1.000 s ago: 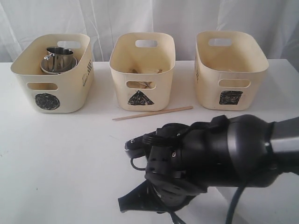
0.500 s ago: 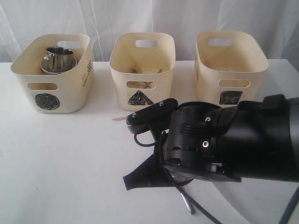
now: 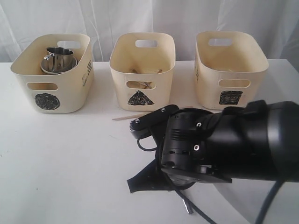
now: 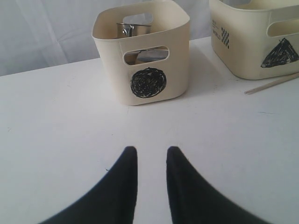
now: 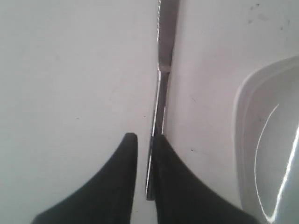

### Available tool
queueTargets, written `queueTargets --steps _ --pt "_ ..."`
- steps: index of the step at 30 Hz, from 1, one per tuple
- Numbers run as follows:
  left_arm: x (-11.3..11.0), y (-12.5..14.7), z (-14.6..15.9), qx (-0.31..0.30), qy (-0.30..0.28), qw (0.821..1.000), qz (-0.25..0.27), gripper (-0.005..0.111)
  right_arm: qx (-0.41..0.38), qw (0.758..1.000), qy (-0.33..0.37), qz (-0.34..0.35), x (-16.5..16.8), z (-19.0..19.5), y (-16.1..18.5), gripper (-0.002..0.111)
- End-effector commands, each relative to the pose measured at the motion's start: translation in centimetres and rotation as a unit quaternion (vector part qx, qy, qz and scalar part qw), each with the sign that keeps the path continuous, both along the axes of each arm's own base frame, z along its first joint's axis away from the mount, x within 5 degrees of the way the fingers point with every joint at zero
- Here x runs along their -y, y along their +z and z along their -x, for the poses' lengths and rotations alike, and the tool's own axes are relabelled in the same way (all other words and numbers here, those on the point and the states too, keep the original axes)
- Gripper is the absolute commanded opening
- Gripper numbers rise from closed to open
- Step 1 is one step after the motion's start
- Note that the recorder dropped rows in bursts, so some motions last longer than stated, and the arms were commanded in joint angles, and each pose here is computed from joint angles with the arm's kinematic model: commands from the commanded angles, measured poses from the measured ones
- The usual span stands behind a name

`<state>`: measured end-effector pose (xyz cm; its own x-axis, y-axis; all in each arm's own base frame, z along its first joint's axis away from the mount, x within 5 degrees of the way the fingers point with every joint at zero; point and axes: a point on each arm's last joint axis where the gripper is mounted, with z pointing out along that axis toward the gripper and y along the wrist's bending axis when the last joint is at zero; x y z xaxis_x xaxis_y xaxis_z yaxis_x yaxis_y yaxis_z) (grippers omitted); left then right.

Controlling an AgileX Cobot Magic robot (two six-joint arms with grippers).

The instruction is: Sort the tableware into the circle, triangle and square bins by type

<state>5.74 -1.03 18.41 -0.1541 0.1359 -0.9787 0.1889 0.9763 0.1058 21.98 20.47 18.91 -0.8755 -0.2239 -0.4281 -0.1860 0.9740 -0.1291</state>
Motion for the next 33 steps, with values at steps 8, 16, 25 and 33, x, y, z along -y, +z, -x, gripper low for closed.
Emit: queueTargets --steps 8,16,25,33 --pt "0.0 0.0 0.0 0.001 0.001 1.0 0.006 0.028 -0.039 0.998 -0.053 0.018 0.3 -0.9 -3.5 0.043" --pt "0.0 0.0 0.0 0.001 0.001 1.0 0.006 0.028 -0.047 0.994 -0.099 -0.021 1.0 -1.9 -3.6 0.043" --pt "0.0 0.0 0.0 0.001 0.001 1.0 0.006 0.028 -0.054 0.988 -0.145 -0.021 2.3 -2.6 -3.8 0.043" --pt "0.0 0.0 0.0 0.001 0.001 1.0 0.006 0.028 -0.085 0.987 -0.133 -0.027 1.9 -2.3 -4.6 0.043"
